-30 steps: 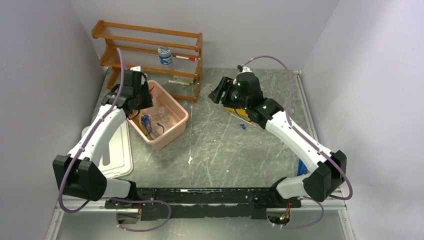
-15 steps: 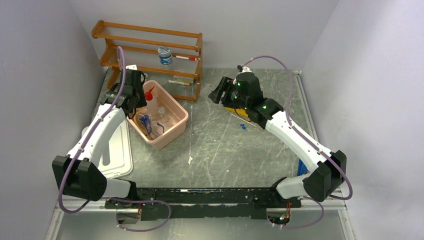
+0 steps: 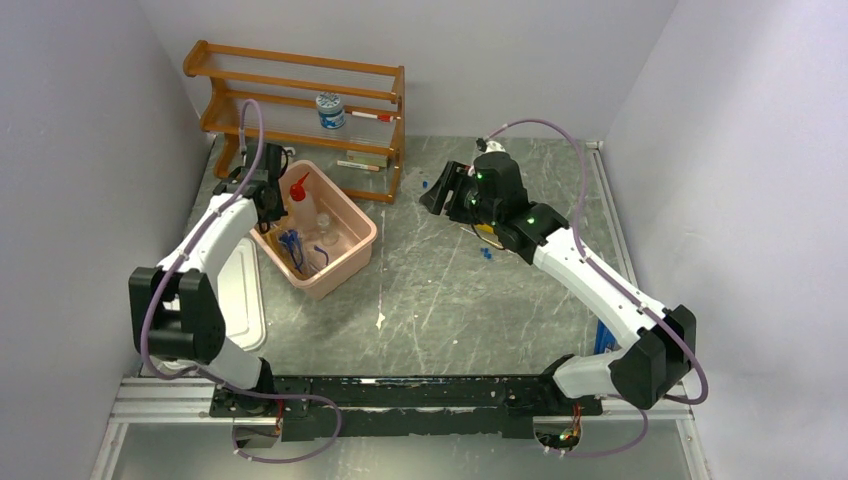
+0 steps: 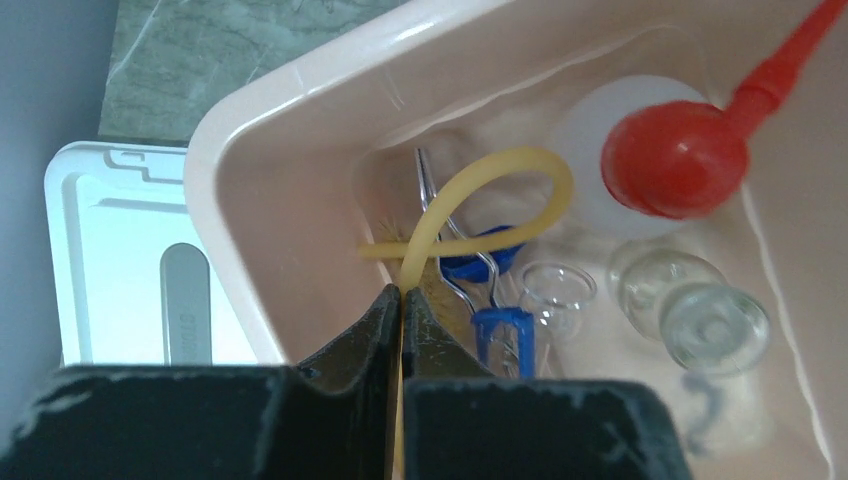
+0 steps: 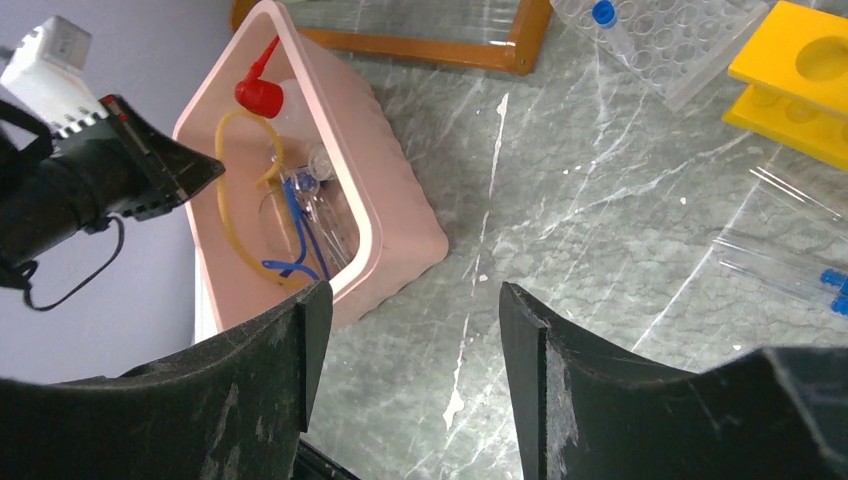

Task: Organize the chemistry lab equipment

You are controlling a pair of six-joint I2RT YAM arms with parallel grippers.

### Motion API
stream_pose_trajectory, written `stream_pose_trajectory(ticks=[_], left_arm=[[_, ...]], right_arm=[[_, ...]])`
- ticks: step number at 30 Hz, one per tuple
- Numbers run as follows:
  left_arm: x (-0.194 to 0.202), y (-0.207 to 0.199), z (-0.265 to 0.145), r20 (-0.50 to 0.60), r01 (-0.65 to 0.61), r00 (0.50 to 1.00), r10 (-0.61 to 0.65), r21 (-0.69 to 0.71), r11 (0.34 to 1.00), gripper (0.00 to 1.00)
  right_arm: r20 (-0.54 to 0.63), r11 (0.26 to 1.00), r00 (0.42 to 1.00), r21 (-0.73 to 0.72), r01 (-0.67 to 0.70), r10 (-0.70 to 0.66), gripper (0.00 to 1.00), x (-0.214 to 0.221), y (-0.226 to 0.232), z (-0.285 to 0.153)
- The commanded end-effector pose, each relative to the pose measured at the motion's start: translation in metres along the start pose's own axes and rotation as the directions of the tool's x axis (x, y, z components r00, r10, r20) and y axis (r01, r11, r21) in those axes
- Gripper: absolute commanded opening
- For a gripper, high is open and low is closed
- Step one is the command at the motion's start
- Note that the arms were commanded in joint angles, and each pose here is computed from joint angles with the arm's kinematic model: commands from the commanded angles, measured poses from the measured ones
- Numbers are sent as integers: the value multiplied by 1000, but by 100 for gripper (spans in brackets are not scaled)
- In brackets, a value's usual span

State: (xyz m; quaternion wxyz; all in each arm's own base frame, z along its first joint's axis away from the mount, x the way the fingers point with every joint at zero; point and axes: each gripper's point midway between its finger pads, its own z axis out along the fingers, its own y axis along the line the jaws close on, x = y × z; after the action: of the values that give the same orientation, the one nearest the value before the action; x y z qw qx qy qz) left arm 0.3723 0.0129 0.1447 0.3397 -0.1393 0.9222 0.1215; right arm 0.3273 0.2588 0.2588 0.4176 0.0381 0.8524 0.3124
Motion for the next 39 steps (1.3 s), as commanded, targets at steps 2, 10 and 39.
stream_pose_trajectory(ticks=[2, 10, 39], left_arm=[[0, 10, 31, -11, 3, 1000, -4, -43, 999, 5], [-2, 16, 59, -52, 50, 997, -54, -71, 996, 5], [-76, -40, -106, 216, -24, 971, -103, 519, 855, 52]], right_arm=[[34, 1000, 999, -16, -4, 5, 65, -9, 3, -8], [36, 1000, 999, -20, -2, 3, 65, -11, 5, -5], [22, 931, 980, 318, 179, -196, 67, -5, -78, 17]])
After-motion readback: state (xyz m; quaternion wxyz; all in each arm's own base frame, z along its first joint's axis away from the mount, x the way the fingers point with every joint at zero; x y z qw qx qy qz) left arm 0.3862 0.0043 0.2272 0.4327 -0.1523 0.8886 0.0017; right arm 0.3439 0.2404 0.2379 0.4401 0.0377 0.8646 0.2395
